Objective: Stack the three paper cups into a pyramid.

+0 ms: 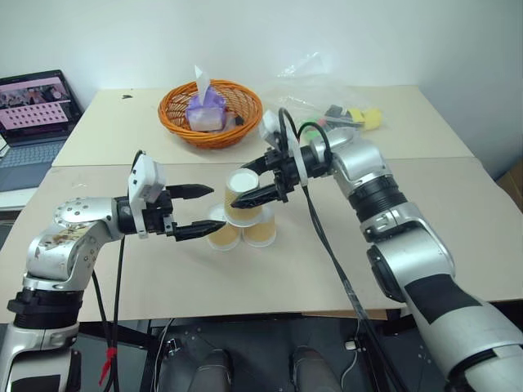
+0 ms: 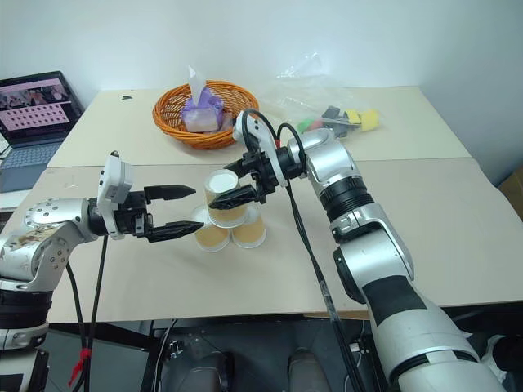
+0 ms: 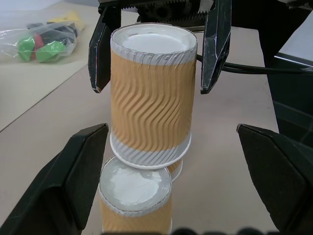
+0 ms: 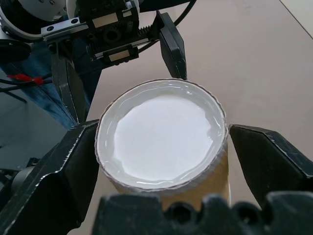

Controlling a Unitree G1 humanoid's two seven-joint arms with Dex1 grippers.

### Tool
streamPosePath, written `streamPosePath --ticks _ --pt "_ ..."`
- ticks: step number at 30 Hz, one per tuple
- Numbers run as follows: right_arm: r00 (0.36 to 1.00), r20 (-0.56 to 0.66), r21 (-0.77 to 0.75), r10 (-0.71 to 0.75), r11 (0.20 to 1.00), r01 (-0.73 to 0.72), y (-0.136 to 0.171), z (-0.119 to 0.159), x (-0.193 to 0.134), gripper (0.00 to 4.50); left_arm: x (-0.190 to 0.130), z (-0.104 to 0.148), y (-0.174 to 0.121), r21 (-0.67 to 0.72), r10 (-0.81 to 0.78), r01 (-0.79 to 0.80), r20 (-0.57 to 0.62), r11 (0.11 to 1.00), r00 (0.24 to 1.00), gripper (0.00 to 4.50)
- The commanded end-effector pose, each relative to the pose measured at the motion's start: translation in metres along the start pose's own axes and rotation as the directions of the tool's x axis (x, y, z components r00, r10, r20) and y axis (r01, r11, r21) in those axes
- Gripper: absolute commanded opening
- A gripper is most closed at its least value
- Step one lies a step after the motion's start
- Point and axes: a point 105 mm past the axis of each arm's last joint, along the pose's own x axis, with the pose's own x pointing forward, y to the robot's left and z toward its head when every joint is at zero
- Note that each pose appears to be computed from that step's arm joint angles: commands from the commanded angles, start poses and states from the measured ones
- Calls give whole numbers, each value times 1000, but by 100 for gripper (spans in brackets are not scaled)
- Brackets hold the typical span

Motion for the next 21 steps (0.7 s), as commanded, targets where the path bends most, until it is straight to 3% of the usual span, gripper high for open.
streamPosePath --ticks 1,10,15,17,19,21 --pt "999 52 -76 -3 997 7 1 24 -6 448 -3 10 -3 37 -2 1 16 999 1000 450" --pt "995 94 -162 39 987 -23 19 59 -23 448 -3 10 -1 33 0 -1 22 999 1000 450" --pt "981 194 -142 12 990 16 28 85 -36 448 -2 11 3 33 16 -17 34 999 999 450" --pt "957 274 -108 -98 985 132 21 95 -58 448 -3 13 5 16 53 -54 60 998 997 450" --pt "898 313 -45 -309 940 339 3 91 -89 448 -8 16 14 -21 145 -143 105 989 984 450" --pt "765 330 38 -553 818 574 -18 75 -131 448 -19 17 24 -59 266 -260 142 964 953 450"
